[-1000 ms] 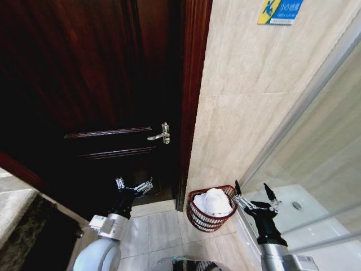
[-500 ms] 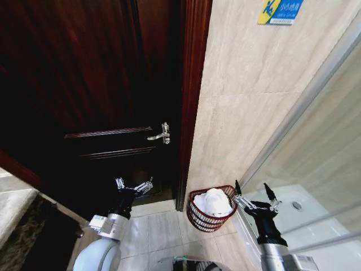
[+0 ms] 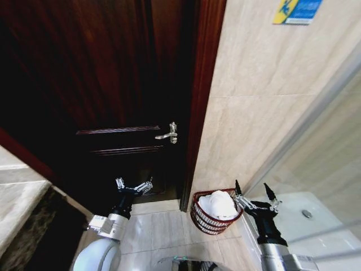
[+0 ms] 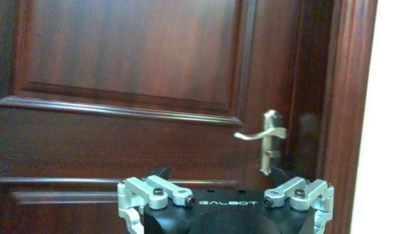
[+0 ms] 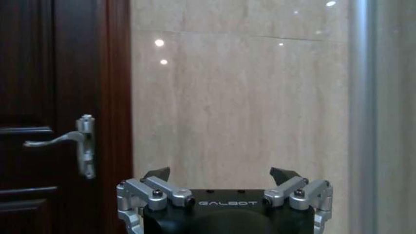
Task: Discard the used towel into the hamper.
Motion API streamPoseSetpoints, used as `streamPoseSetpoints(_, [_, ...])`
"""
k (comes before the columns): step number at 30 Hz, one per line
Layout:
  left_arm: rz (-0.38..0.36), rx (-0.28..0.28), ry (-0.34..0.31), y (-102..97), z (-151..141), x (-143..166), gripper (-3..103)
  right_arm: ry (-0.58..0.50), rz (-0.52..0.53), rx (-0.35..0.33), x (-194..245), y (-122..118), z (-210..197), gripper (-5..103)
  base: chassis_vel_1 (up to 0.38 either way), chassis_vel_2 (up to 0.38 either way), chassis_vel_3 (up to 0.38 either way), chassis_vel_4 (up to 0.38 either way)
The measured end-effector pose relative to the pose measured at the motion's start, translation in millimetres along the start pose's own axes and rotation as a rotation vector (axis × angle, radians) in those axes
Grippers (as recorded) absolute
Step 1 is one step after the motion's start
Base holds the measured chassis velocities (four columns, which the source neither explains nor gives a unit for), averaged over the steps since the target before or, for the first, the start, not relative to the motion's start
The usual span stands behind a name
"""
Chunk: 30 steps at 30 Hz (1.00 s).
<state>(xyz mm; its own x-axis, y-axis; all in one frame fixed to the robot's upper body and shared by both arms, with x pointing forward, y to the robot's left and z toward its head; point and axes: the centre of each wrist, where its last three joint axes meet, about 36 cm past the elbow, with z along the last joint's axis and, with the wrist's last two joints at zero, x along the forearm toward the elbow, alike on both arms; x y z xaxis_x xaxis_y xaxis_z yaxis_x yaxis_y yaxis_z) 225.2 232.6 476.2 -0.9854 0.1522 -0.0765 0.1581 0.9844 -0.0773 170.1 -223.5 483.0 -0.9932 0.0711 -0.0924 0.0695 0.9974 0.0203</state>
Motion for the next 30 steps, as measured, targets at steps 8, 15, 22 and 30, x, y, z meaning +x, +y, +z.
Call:
streamPoseSetpoints(8, [0.0, 0.0, 0.0, 0.0, 0.0, 0.0, 100, 0.0, 0.0, 0.0, 0.0, 0.0, 0.0, 100, 0.101, 0.096, 0.098, 0.094])
streamPoseSetpoints(15, [0.0, 0.0, 0.0, 0.0, 0.0, 0.0, 100, 0.0, 0.0, 0.0, 0.0, 0.0, 0.0, 100, 0.076, 0.074, 0.085, 0.077])
streamPoseSetpoints(22, [0.0, 0.0, 0.0, 0.0, 0.0, 0.0, 100, 0.0, 0.0, 0.0, 0.0, -0.1, 0.0, 100, 0.0, 0.0, 0.0, 0.0])
streamPoseSetpoints(30, [0.0, 0.0, 0.0, 0.0, 0.0, 0.0, 100, 0.0, 0.0, 0.0, 0.0, 0.0, 0.0, 100, 0.0, 0.0, 0.0, 0.0])
